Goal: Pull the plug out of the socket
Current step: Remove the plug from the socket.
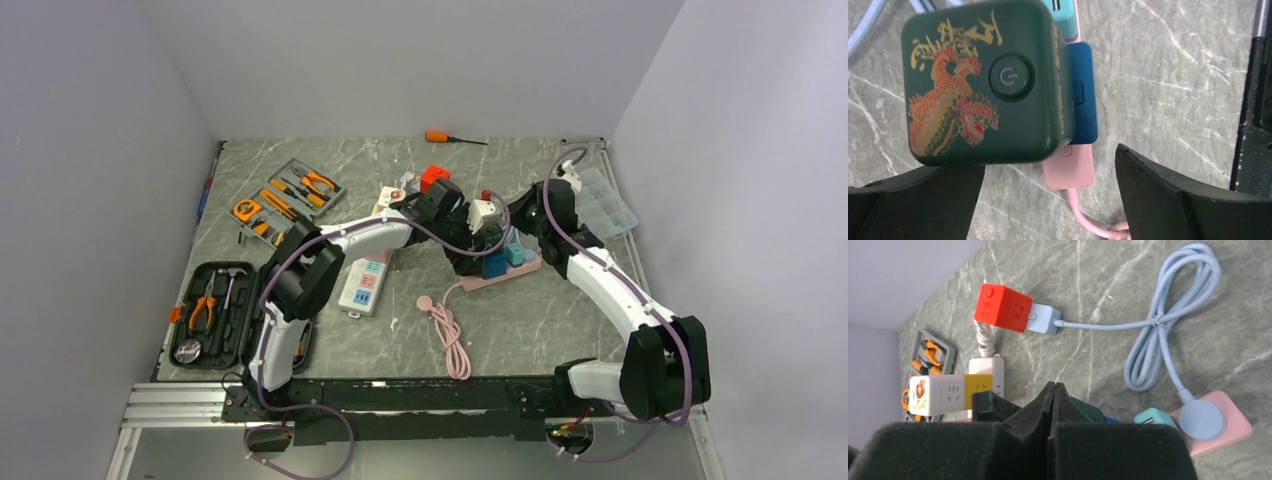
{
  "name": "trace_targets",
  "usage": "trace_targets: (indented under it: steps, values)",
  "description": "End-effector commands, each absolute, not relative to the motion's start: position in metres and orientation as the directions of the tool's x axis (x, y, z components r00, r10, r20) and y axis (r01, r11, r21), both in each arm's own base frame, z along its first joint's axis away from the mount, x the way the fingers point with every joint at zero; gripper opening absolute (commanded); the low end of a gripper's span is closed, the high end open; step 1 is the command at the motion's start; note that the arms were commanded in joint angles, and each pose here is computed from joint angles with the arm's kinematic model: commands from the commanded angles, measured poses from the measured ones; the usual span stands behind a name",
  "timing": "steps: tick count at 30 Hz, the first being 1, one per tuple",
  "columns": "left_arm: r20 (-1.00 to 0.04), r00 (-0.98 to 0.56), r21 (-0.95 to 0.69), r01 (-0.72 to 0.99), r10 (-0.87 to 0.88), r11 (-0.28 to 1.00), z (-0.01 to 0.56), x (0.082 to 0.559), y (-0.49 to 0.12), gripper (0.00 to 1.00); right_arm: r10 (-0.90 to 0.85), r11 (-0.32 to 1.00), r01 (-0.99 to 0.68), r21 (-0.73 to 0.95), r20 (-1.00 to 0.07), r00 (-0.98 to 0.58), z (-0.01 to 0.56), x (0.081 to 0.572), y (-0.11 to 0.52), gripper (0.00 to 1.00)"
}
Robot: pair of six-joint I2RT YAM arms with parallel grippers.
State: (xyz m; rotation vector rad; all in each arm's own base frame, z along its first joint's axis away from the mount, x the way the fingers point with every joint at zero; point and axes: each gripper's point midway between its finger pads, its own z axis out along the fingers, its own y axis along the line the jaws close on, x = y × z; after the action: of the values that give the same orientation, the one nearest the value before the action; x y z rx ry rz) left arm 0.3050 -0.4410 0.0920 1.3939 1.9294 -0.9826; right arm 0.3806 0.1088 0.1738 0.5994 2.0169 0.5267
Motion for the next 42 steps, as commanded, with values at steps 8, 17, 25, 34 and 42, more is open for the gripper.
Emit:
trace_targets:
  steps: [8,17,25,34,42]
  values:
    - [-0.815,-0.279,-0.216,0.960,0.508,0.181,0.099,0.309,-0.449,0.99,0.607,0.764,0.151,0.627,-0.620,-0.497,0.160,0.378,0.138,0.00]
    - [-0.815,-0.342,-0.308,0.940,0.468,0.149,0.107,0.308,-0.452,0.99,0.608,0.759,0.197,0.620,-0.568,-0.555,0.124,0.351,0.136,0.00]
    - [-0.805,-0.305,-0.254,0.952,0.508,0.169,0.108,0.304,-0.433,0.99,0.624,0.753,0.169,0.636,-0.608,-0.490,0.154,0.346,0.124,0.09]
    - [-0.811,-0.315,-0.279,0.949,0.493,0.146,0.096,0.304,-0.458,0.99,0.677,0.727,0.194,0.658,-0.641,-0.363,0.182,0.329,0.081,0.63]
    - [-0.805,-0.372,-0.349,0.927,0.463,0.140,0.101,0.300,-0.477,0.99,0.742,0.670,0.260,0.696,-0.621,-0.251,0.181,0.312,0.044,0.62]
